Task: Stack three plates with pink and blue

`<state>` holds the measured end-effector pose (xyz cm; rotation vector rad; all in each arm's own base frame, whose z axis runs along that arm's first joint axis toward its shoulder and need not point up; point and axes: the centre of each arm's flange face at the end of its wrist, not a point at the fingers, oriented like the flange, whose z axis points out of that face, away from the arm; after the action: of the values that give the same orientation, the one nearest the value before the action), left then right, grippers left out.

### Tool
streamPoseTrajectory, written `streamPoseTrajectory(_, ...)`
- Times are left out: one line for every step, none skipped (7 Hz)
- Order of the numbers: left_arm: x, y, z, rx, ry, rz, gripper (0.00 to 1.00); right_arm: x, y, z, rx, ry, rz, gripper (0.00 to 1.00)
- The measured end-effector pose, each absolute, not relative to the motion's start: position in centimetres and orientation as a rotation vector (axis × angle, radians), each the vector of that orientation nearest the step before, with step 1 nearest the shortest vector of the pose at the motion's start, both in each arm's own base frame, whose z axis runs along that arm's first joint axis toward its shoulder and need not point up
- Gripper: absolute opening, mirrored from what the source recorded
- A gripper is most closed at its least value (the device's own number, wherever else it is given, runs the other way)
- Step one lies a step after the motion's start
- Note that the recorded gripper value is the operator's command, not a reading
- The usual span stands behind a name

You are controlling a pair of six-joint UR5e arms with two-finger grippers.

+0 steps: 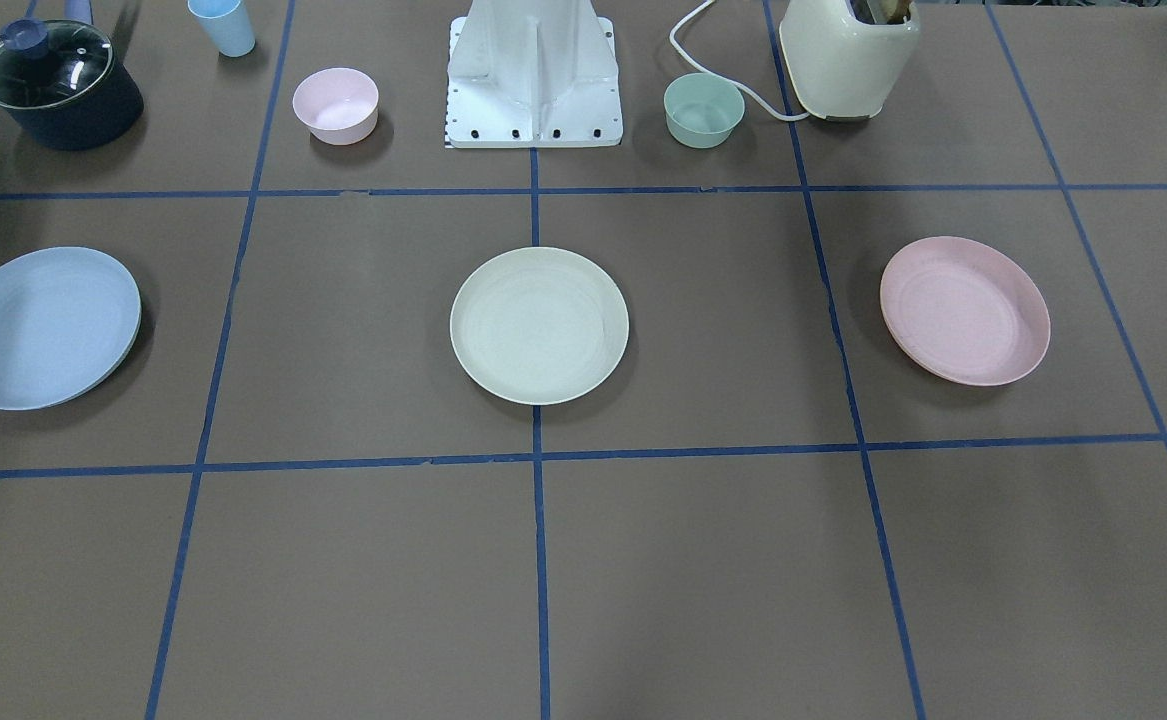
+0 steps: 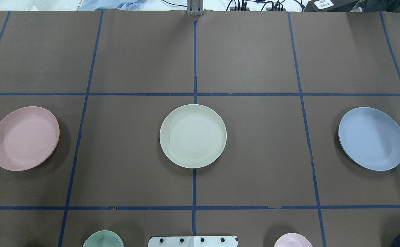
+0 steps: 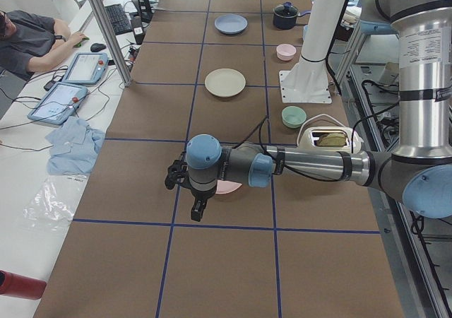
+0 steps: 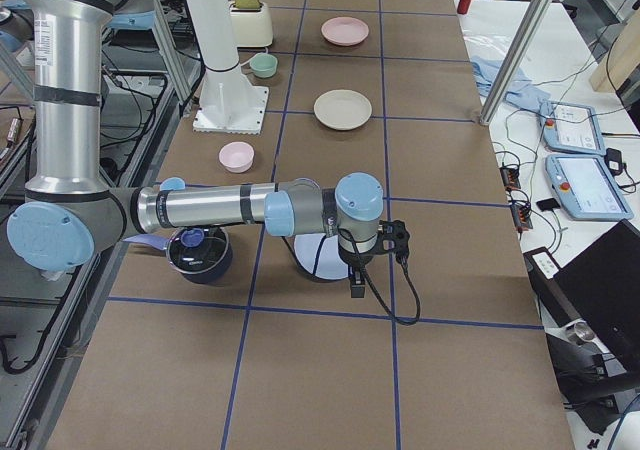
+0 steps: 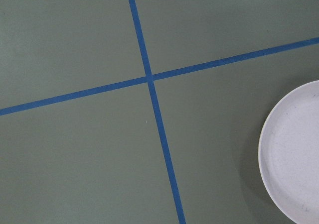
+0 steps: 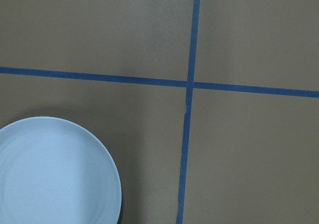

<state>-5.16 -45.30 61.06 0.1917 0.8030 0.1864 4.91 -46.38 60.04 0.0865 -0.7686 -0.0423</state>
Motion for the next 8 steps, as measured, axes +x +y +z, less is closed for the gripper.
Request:
streamPoseTrajectory(-5.2,-45.3,60.7,0.200,0.802,0.190,1.00,4.9,-46.4,60.0,0.087,-0.769,-0.043,1.00)
streamPoseTrajectory(-5.2,-45.3,60.4,0.215,0.802,0.197,1.00,4.9,-46.4,59.9,0.089,-0.769,-0.043,1.00)
streamPoseTrajectory(-5.1,-45.3,59.9,0.233,0.800,0.204,1.00,4.9,-46.4,59.9,0.089,-0.769,-0.043,1.00)
streamPoseTrajectory(-5.1,-45.4,59.1,0.260,0.798,0.219,1.00,4.9,-46.5,59.9,0.090,-0.769,-0.044,1.00)
streamPoseTrajectory(-5.1,-45.3,58.5,0.302,0.795,0.241,1.00,4.9,-46.5,59.8,0.090,-0.769,-0.044,1.00)
streamPoseTrajectory(-5.0,-45.1,58.1,0.362,0.790,0.270,1.00,4.9,-46.5,59.8,0.091,-0.770,-0.043,1.00)
streamPoseTrajectory(-5.0,-45.2,57.3,0.432,0.783,0.301,1.00,4.9,-46.6,59.6,0.100,-0.770,-0.047,1.00)
streamPoseTrajectory(-5.0,-45.6,56.2,0.517,0.774,0.336,1.00,4.9,-46.8,59.2,0.134,-0.771,-0.062,1.00)
